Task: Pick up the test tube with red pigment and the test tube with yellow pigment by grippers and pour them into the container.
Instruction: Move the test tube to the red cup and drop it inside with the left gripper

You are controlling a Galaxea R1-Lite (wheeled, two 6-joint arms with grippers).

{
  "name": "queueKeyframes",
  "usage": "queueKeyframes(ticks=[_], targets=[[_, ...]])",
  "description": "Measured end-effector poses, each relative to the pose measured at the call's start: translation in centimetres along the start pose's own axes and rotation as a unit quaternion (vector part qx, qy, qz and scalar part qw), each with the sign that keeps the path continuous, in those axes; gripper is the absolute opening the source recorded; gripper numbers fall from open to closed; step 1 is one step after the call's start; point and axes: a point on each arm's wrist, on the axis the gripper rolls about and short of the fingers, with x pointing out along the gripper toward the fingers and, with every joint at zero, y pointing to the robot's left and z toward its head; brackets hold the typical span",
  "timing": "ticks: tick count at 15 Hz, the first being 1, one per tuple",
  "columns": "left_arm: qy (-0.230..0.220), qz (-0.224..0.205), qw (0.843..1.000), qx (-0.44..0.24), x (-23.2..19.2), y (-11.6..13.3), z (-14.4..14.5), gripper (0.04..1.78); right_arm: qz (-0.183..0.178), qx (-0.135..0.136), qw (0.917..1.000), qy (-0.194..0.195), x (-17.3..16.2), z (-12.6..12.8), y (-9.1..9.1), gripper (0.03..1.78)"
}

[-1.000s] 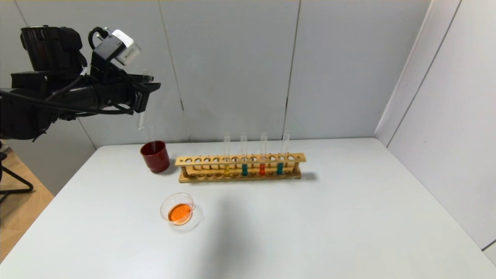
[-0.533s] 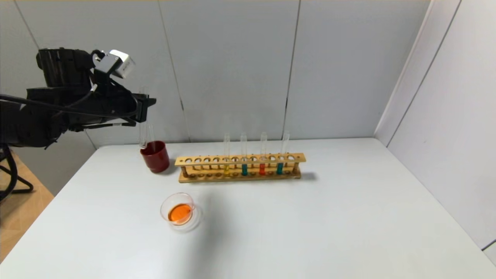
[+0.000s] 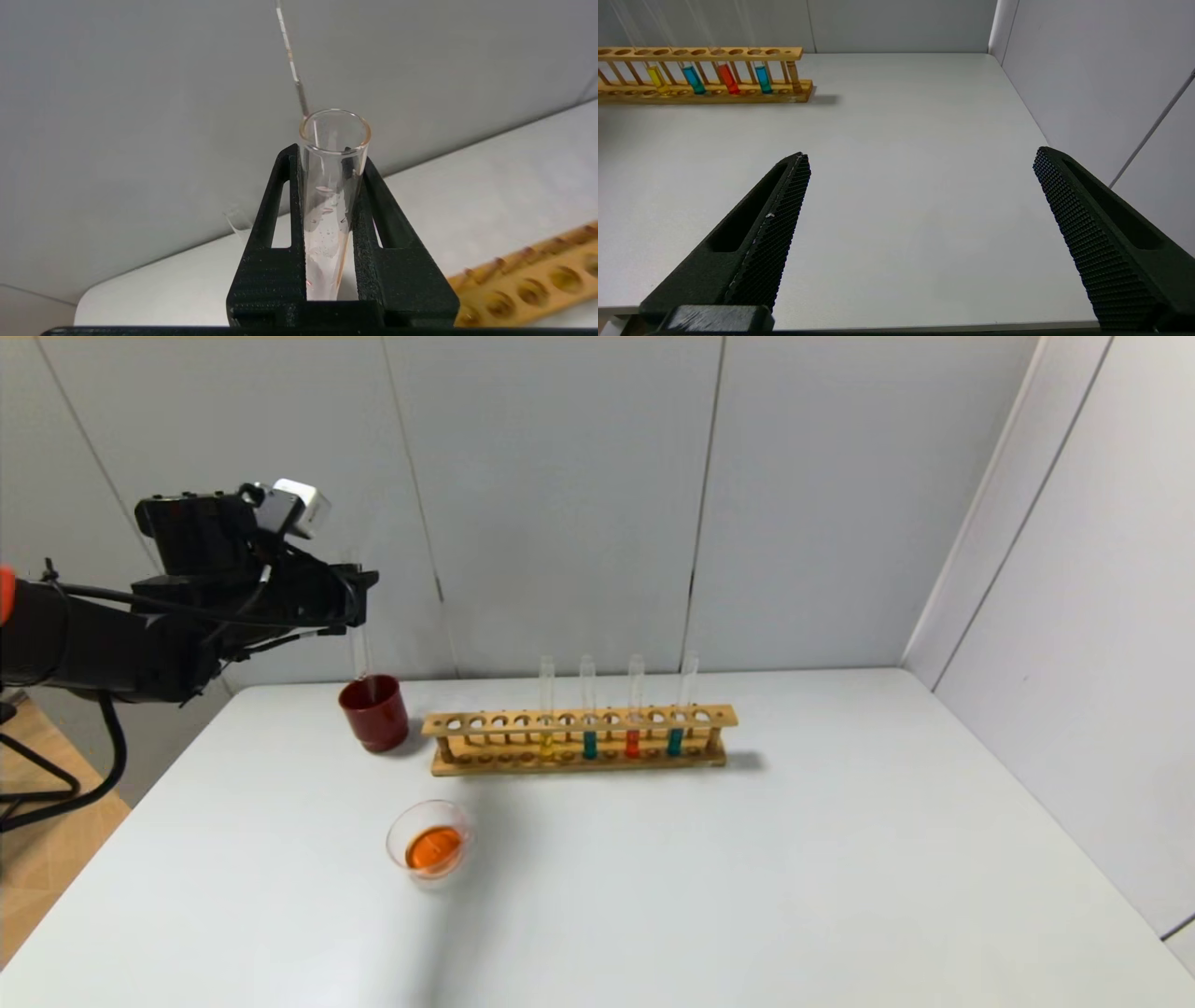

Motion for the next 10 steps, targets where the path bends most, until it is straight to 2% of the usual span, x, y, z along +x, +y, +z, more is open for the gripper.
queueKeyframes(ticks=[10], targets=[[0.027,0.008,1.000,-0.008,3.8,1.3,-4.1,0.33,0.000,0.000,1.0000,0.000,0.0,0.0,0.0,1.75]])
